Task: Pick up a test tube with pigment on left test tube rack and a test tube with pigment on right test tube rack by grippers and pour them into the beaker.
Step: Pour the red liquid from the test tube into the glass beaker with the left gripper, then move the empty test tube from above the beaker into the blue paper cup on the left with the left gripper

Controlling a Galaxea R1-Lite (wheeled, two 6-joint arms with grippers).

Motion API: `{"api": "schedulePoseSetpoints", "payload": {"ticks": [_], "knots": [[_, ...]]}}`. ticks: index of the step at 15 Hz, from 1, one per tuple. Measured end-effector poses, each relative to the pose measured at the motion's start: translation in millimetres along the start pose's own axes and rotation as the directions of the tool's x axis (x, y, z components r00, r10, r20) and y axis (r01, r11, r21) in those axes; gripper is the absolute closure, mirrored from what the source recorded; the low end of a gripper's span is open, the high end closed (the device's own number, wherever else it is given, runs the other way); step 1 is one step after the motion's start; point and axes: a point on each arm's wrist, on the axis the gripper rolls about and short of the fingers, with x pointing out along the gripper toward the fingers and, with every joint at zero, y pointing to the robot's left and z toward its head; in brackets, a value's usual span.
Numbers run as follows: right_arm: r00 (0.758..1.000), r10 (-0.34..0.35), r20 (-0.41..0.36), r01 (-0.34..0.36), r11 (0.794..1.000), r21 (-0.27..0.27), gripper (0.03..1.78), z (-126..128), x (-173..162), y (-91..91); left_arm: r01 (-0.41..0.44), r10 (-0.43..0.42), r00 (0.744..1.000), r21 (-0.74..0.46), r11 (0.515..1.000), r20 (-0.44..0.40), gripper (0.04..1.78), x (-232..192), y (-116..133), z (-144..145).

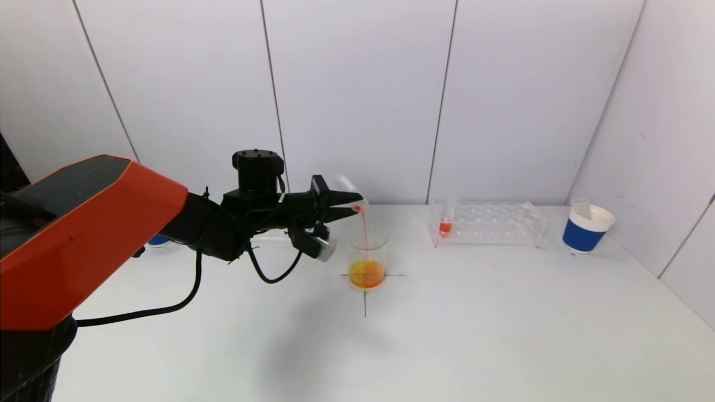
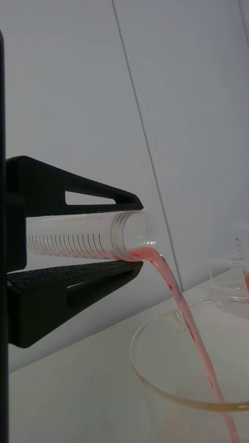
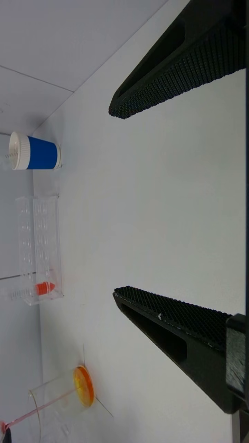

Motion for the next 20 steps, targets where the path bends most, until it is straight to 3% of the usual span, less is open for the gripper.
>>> {"api": "schedulePoseSetpoints", "payload": {"ticks": [13, 16, 20], "knots": [[1.000, 0.000, 0.000, 0.000, 1.000, 0.000, 0.05, 0, 0, 0.0, -0.001, 0.002, 1.000, 0.087, 0.996, -0.010, 1.40, -1, 7, 3], [1.000, 0.000, 0.001, 0.000, 1.000, 0.000, 0.05, 0, 0, 0.0, 0.005, -0.004, 1.000, 0.055, 0.998, -0.010, 1.40, -1, 6, 4], [1.000, 0.000, 0.000, 0.000, 1.000, 0.000, 0.05, 0, 0, 0.0, -0.017, 0.015, 1.000, -0.082, 0.997, -0.028, 1.40, -5, 17, 4]]}}
